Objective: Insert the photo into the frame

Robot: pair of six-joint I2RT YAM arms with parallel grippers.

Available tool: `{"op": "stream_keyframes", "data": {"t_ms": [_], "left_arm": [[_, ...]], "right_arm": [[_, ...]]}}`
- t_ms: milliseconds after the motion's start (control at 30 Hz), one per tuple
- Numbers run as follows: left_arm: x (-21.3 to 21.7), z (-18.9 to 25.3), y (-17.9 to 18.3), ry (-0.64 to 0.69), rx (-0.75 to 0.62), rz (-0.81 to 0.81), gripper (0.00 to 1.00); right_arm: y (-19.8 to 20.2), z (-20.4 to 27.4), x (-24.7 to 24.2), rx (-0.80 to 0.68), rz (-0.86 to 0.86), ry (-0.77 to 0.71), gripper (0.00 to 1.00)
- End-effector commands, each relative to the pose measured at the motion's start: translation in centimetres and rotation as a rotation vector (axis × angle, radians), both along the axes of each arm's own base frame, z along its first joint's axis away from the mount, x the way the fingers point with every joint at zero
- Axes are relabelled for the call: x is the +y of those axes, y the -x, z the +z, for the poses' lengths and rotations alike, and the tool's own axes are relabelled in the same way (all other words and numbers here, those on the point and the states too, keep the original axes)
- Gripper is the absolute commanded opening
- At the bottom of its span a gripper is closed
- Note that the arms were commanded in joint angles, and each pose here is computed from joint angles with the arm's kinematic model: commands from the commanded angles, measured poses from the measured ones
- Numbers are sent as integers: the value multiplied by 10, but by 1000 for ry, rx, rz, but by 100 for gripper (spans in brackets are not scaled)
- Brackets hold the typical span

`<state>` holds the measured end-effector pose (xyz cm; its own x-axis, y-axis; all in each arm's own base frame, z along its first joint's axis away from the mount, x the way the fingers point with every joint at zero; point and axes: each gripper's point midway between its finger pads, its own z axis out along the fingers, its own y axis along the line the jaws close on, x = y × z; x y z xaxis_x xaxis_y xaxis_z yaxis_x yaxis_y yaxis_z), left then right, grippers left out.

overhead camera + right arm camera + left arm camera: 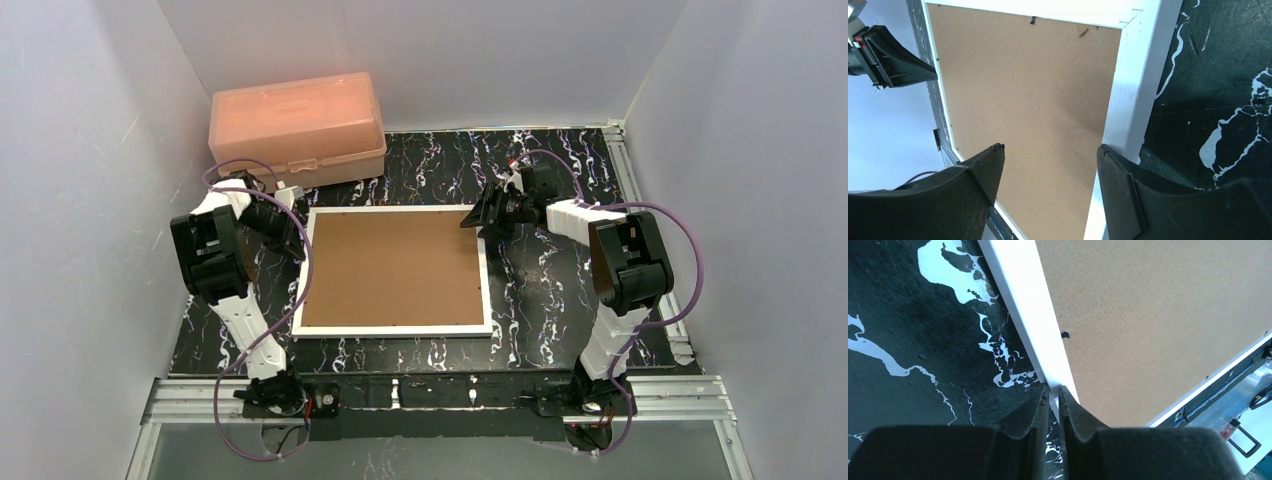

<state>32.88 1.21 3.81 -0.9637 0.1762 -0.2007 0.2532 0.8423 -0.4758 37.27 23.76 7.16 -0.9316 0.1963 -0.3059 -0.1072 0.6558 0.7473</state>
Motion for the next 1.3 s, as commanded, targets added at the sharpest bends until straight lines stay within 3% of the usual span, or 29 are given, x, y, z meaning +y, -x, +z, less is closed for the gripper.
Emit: {"op": "stream_keyframes", "data": {"t_ms": [0, 567, 1267], "left_arm": [[1, -13, 1, -6, 25, 6, 10], [3, -24, 11, -37, 41, -12, 2], [-4, -28, 14, -50, 33, -43, 2]], "right_arm": [[9, -8, -3, 24, 0, 15, 76], [21, -6, -7, 46, 20, 31, 76], [26, -14, 6, 66, 25, -2, 77]]}}
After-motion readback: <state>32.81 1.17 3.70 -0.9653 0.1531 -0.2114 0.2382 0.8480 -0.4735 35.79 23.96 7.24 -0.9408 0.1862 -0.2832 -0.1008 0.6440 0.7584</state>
